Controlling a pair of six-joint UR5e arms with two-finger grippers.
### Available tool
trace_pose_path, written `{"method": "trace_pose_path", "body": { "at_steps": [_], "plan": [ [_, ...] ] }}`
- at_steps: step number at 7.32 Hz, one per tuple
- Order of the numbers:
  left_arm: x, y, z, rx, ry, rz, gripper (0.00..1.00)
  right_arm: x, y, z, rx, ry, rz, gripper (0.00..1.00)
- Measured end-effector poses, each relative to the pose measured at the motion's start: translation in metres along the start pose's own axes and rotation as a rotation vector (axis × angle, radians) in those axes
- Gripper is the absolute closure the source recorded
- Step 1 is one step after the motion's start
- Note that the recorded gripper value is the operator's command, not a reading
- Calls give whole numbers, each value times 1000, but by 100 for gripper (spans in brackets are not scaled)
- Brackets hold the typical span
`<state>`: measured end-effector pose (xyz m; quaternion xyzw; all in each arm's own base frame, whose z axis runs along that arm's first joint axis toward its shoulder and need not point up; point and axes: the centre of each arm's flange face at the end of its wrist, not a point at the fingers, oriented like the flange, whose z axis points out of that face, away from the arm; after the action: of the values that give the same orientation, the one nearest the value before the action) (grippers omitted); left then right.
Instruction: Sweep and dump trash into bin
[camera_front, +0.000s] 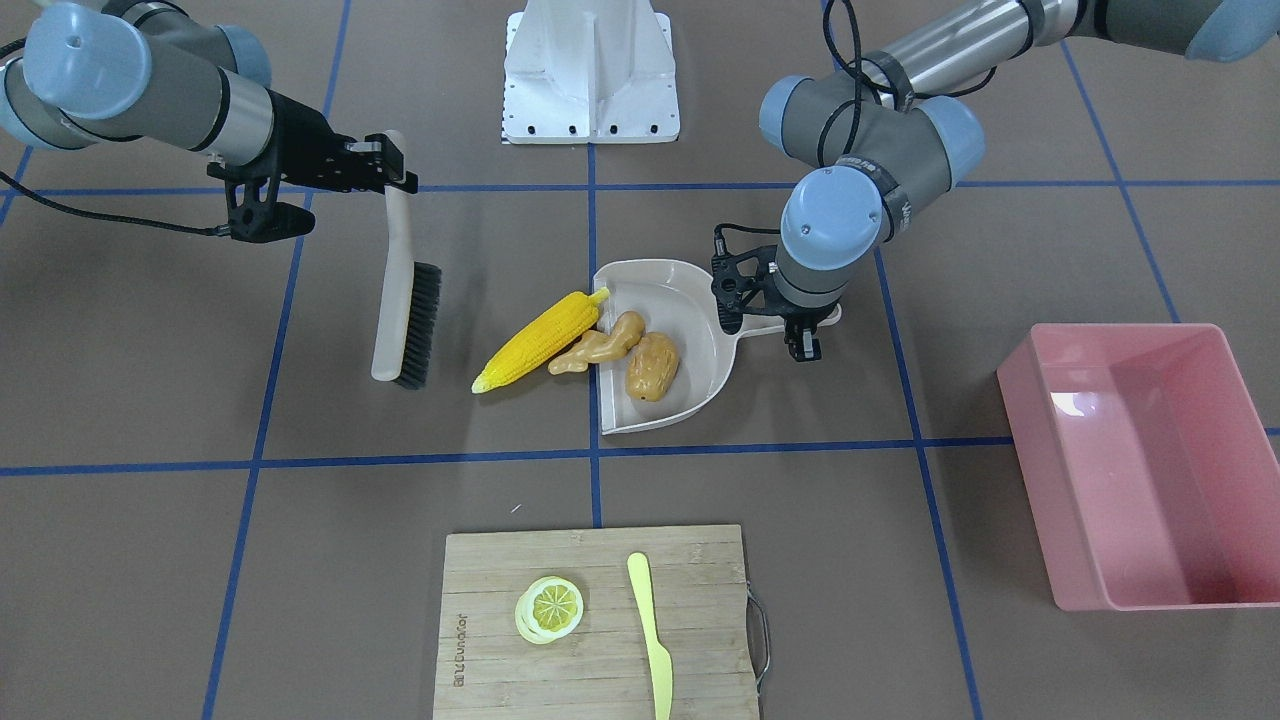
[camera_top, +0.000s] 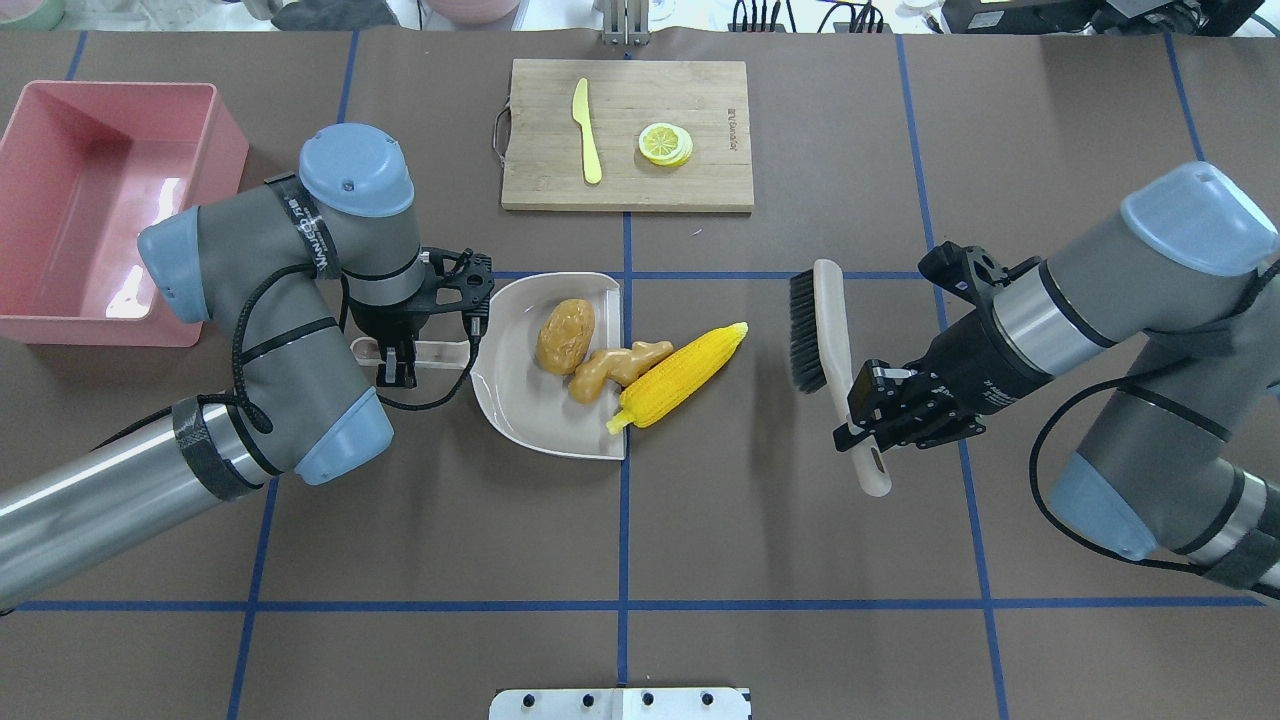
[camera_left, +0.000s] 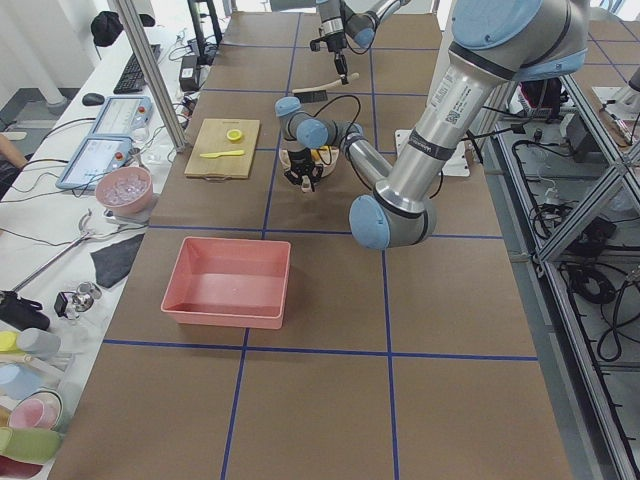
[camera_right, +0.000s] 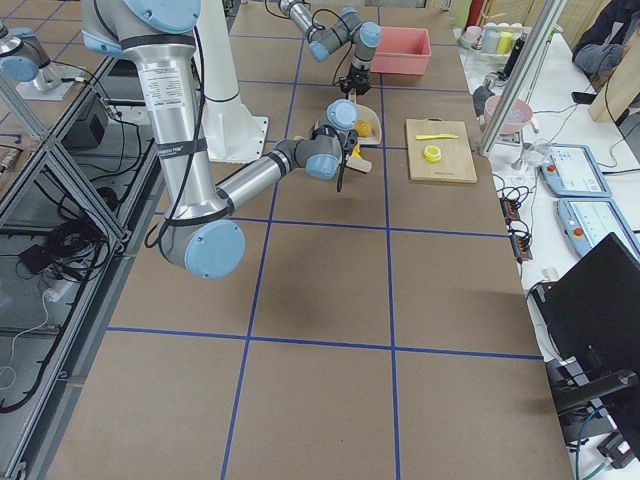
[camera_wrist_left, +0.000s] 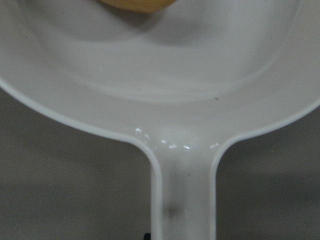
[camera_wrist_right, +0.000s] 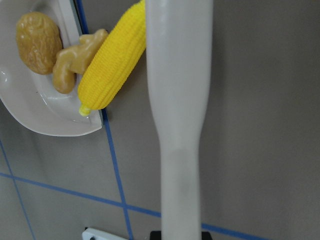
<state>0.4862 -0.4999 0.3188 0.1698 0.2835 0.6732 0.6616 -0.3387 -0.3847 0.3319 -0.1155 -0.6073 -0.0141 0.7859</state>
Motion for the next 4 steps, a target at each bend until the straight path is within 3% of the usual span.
{"method": "trace_pose_path", "body": {
  "at_steps": [1,2,4],
  "plan": [
    [0,0,0,0,0,0,100,18,7,-5,59,-18,-39,100],
    [0,0,0,0,0,0,100,26,18,-2,83,-45,-21,100],
    [0,0,0,0,0,-1,100,21,44,35,91,-72,29,100]
  ]
}}
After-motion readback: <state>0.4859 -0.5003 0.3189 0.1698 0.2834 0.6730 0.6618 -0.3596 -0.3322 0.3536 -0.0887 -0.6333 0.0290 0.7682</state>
